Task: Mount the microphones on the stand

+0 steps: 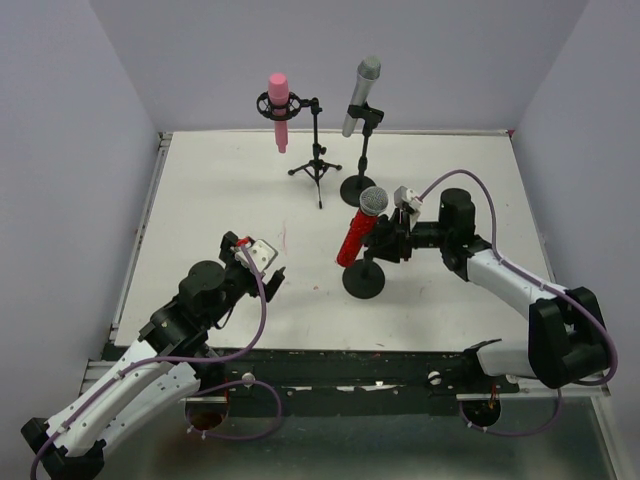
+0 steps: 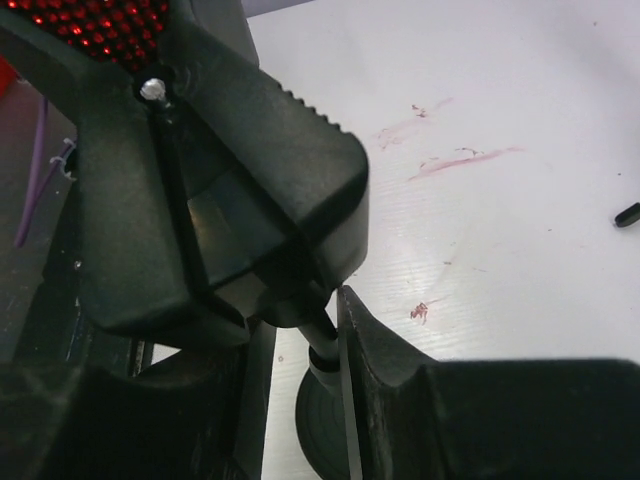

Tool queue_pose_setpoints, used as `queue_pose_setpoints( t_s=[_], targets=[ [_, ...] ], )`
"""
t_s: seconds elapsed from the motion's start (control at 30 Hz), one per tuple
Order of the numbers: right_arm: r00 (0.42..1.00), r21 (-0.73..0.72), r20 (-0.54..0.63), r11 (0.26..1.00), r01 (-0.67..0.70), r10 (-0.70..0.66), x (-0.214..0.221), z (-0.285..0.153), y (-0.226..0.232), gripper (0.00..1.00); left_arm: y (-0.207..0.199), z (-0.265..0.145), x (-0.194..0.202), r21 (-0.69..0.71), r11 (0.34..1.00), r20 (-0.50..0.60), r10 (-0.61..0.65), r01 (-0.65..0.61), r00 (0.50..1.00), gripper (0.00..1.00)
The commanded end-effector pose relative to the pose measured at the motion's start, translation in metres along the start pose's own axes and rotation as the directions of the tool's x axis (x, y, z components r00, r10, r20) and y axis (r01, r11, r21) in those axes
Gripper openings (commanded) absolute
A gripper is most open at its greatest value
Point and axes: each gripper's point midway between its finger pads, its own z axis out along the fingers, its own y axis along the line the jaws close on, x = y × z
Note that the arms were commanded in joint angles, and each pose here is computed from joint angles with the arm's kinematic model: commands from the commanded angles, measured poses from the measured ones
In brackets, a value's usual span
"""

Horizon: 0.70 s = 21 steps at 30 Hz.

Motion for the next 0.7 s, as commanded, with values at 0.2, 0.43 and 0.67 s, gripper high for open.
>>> queue_pose_setpoints(
  t_s=[0.2, 0.43, 0.67],
  targets=[
    [0.999, -0.017, 0.007, 0.999, 0.037, -0.037, -0.008, 0.002, -0.004, 0.08, 0.007, -0.003, -0.003, -0.033, 0.999, -0.003, 0.001, -0.001, 1.000, 0.99],
    [0.995, 0.154, 0.007, 0.984, 0.094, -0.096, -0.023, -0.036, -0.042, 0.00, 0.007, -0.003, -0.003, -0.031, 1.000, -0.001, 0.000, 0.000, 1.000, 0.99],
    [0.989, 0.430, -0.011, 0.892, 0.137, -0.146, -0.046, -0.097, -0.104, 0.00, 0.007, -0.004, -0.004, -0.029, 1.000, 0.004, 0.001, -0.001, 1.000, 0.99]
  ],
)
